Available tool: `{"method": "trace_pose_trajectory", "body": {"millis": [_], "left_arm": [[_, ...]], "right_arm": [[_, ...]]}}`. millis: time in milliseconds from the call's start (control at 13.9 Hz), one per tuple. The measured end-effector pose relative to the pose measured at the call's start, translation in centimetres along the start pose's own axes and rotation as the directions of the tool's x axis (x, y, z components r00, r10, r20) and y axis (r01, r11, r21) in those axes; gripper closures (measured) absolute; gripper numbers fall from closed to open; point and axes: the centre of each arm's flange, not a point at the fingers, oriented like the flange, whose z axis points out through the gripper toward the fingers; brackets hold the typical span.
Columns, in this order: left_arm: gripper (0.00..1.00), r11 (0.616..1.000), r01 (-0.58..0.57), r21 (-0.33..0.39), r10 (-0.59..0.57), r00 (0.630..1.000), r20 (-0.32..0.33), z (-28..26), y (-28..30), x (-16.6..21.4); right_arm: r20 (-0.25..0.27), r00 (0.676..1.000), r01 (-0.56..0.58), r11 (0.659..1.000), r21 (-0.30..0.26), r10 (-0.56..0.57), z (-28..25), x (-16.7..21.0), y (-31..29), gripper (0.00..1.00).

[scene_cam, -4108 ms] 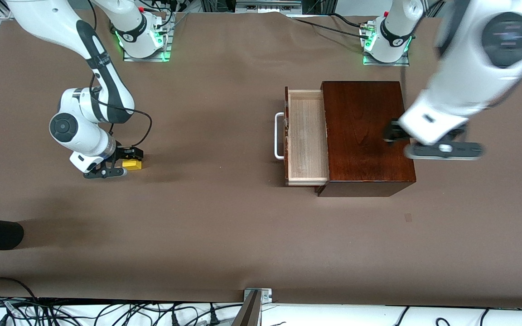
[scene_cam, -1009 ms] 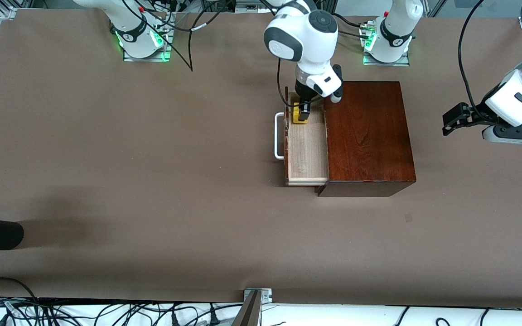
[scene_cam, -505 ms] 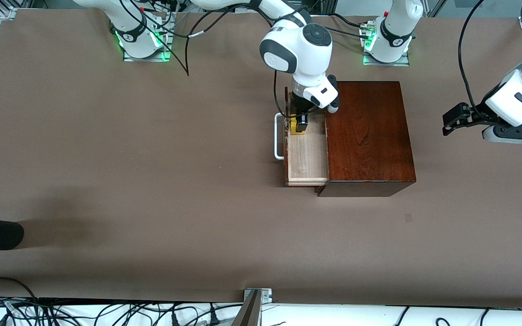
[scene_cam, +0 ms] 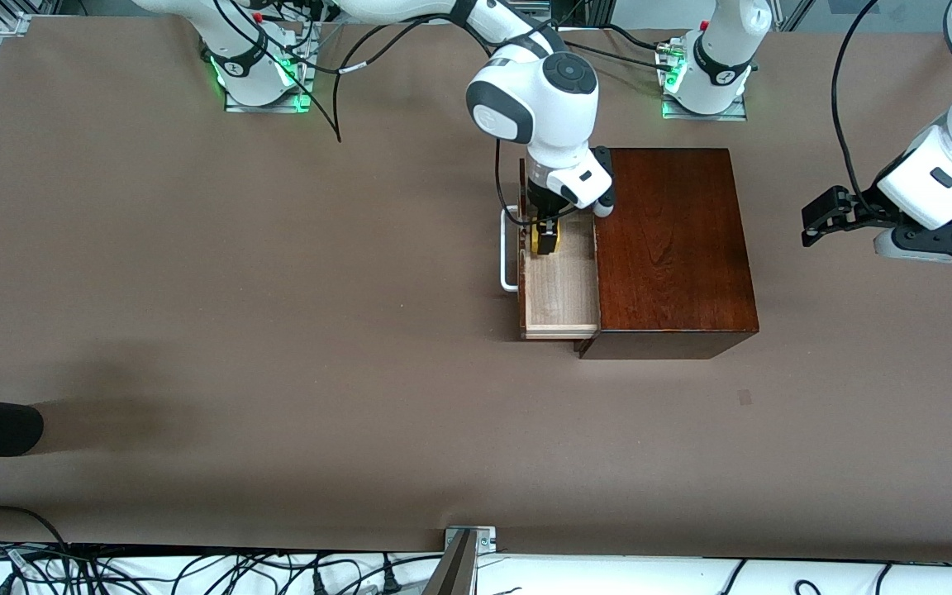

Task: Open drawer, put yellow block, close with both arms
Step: 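Lower the cube into the drawer and open the right gripper, then push the drawer shut with the left gripper while the right gripper retracts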

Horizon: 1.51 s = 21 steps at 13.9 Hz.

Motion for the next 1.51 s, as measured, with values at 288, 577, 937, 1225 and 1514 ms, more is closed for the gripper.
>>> {"method": "trace_pose_trajectory", "body": {"millis": [288, 577, 937, 1225, 1514], "left_arm": [[0.00, 0.998, -0.054, -0.013, 0.055, 0.998, 0.039, 0.2, 2.6, -0.5], [0.00, 0.968, -0.244, -0.066, 0.250, 0.964, 0.095, 0.4, 8.6, -1.8], [0.00, 0.853, -0.474, -0.216, 0.507, 0.851, 0.134, 1.6, 17.0, -3.9], [0.00, 0.715, -0.607, -0.348, 0.685, 0.707, 0.175, 5.3, 28.3, -6.8], [0.00, 0.541, -0.763, -0.355, 0.834, 0.542, 0.107, 11.0, 39.1, -8.0]], "right_arm": [[-0.092, 0.990, -0.108, 0.994, -0.016, 0.107, -8.6, -2.8, 5.6, 0.00], [-0.128, 0.955, -0.282, 0.953, -0.112, 0.268, -19.9, -12.5, 14.9, 0.00], [-0.052, 0.819, -0.572, 0.820, 0.003, 0.571, -26.1, -29.9, 22.7, 0.00], [0.004, 0.629, -0.774, 0.626, 0.098, 0.777, -24.7, -46.5, 25.8, 0.00], [0.073, 0.524, -0.847, 0.510, 0.151, 0.849, -23.3, -54.9, 23.4, 0.00]]}}
